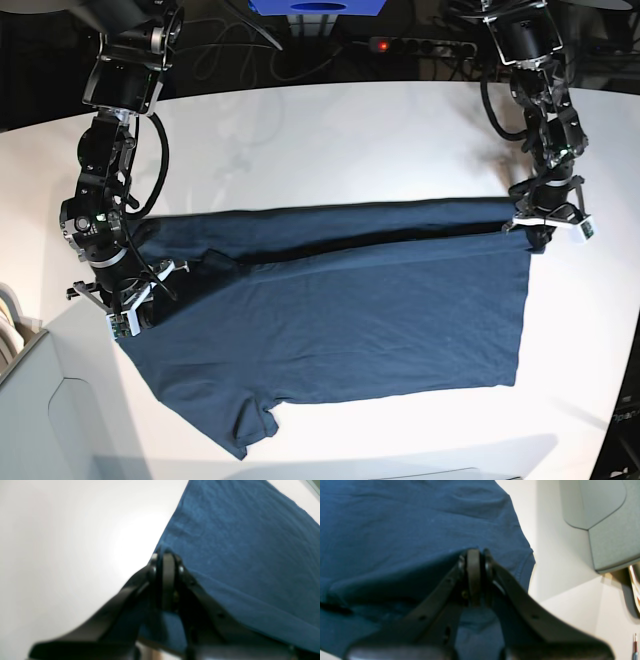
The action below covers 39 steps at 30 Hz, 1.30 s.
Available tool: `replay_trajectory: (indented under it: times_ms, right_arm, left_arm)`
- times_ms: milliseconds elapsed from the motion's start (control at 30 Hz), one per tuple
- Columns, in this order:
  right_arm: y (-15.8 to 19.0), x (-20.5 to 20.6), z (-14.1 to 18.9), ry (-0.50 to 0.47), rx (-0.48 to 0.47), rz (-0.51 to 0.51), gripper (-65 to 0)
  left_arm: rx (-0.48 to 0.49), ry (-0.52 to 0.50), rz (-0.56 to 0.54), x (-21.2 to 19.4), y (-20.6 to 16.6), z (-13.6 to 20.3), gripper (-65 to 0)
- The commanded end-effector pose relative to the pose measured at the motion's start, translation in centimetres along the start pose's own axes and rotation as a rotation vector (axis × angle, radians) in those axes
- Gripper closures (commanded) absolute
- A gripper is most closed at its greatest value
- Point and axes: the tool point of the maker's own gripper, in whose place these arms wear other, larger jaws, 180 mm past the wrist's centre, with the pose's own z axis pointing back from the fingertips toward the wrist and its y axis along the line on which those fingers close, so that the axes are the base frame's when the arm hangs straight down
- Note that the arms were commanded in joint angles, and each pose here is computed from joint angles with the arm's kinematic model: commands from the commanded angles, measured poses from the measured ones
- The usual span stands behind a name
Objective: Fold the T-shirt properly
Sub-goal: 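Lift the shoulder edge and fold it over the shirt body, then lower the folded edge and release it with both grippers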
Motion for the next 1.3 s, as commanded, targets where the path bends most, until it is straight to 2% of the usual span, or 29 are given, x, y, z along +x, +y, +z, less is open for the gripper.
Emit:
replay_trajectory:
  times_ms: [0, 367, 433, 467, 600, 667, 733, 833, 967, 1267]
  right_arm:
    - [-0.5, 2.1, 0.1, -0.064, -0.004, 0.008, -0.2]
    - [-0.5, 1.9, -0.3, -0.049, -0.001, 0.004, -0.8]
    - [-0.6, 1.7, -0.3, -0.044, -0.002, 0.005, -4.3]
    - [-0.6, 1.6, -0.3, -0.041, -0.001, 0.005, -7.7]
    - [-0.5, 1.4, -0.2, -0.037, -0.001, 0.008, -24.7]
    - [-0.6, 1.4, -0.2, -0.038, -0.002, 0.01, -29.9]
    - [-0.6, 1.1, 0.0, -0.032, -0.005, 0.01, -32.5]
    - [-0.8, 0.8, 0.4, -0.028, -0.01, 0.02, -32.6]
    - [-0.5, -0.4, 1.1, -0.011, -0.008, 0.029, -32.6]
    - [0.3, -2.3, 3.1, 0.014, -0.004, 0.051, -32.6]
  left_arm:
    - [-0.009, -0.059, -0.007, 2.1, -0.2, -0.1, 0.0]
    - [-0.013, -0.052, 0.0, 2.0, -0.3, -0.1, 0.0]
    - [-0.013, -0.052, 0.001, 2.0, -0.3, -0.1, 0.0]
    - [-0.014, -0.055, 0.0, 2.1, -0.4, 0.0, -1.8]
    - [-0.013, -0.059, 0.0, 2.2, -0.4, 0.0, -18.2]
    - [-0.021, -0.073, -0.006, 2.8, -0.7, 0.2, -24.4]
    - [-0.034, -0.096, -0.012, 3.6, -1.2, 0.5, -29.9]
    - [-0.064, -0.152, -0.034, 5.5, -2.5, 1.7, -36.8]
    - [-0.076, -0.163, -0.043, 5.1, -3.0, 3.4, -37.9]
    - [-0.02, -0.026, -0.001, -1.2, -0.7, 3.8, -37.9]
